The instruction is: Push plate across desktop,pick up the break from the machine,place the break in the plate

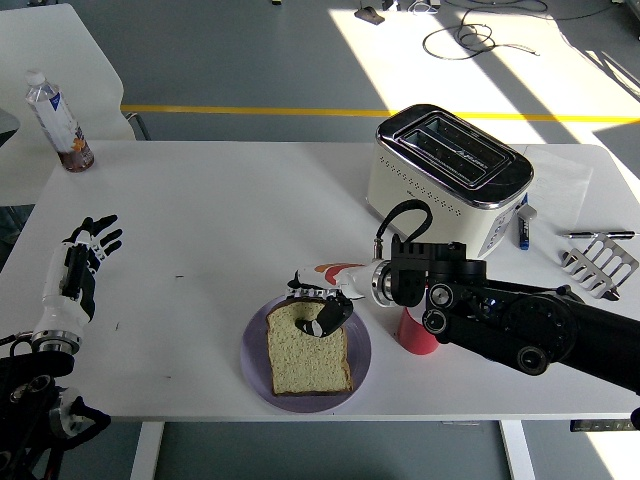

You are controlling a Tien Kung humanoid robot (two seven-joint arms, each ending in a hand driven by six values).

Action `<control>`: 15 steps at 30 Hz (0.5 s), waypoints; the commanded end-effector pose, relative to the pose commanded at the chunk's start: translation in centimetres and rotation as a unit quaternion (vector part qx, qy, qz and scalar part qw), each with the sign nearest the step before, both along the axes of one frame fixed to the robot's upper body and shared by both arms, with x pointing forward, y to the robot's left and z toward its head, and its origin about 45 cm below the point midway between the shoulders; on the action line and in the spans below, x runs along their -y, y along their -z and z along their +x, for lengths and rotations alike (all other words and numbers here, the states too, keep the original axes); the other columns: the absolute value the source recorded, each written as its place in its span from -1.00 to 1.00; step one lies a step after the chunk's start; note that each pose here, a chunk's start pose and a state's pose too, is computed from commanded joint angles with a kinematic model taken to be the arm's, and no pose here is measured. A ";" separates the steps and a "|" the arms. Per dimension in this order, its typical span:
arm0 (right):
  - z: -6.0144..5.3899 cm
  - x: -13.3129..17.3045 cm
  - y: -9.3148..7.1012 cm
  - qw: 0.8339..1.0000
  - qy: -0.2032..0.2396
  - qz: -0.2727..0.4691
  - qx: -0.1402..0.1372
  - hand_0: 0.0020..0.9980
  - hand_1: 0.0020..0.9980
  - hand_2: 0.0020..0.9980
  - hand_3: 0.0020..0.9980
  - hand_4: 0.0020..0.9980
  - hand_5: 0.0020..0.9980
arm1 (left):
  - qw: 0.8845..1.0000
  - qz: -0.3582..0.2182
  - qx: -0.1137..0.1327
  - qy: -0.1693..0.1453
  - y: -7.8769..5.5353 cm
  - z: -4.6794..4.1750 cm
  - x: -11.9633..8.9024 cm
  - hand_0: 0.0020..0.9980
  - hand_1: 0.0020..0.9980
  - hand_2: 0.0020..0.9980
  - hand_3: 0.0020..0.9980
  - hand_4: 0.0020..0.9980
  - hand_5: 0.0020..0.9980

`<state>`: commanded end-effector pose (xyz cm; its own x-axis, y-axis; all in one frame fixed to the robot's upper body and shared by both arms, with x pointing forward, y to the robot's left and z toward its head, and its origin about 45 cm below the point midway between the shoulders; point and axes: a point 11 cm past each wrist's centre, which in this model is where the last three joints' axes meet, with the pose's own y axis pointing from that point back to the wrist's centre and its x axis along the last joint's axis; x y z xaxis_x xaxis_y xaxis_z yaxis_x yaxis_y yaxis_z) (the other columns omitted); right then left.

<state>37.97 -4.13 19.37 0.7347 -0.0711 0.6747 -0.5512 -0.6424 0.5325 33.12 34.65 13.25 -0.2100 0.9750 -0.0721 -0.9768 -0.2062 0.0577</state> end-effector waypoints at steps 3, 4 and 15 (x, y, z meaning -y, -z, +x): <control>0.5 0.0 -0.1 1.000 0.005 0.003 0.011 0.15 0.31 0.22 0.32 -0.11 -0.64 | 1.000 -0.001 0.000 0.000 0.0 0.02 0.1 0.55 0.55 0.68 0.23 -0.07 0.81; 0.7 0.0 -0.1 1.000 0.007 0.007 0.013 0.15 0.31 0.22 0.32 -0.11 -0.64 | 1.000 -0.001 0.001 0.000 0.0 0.06 0.1 0.55 0.55 0.68 0.23 -0.07 0.81; 0.9 0.2 0.3 1.000 0.001 0.004 0.021 0.56 0.56 0.72 0.75 0.17 -0.53 | 1.000 -0.003 0.005 -0.004 -0.1 0.04 0.0 0.57 0.58 0.71 0.63 -0.07 1.00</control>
<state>38.85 -4.33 19.09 0.7050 -0.0782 0.7049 -0.5746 -0.6455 0.5031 33.15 34.62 13.37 -0.2169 0.9728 -0.0809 -0.9757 -0.2135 0.0492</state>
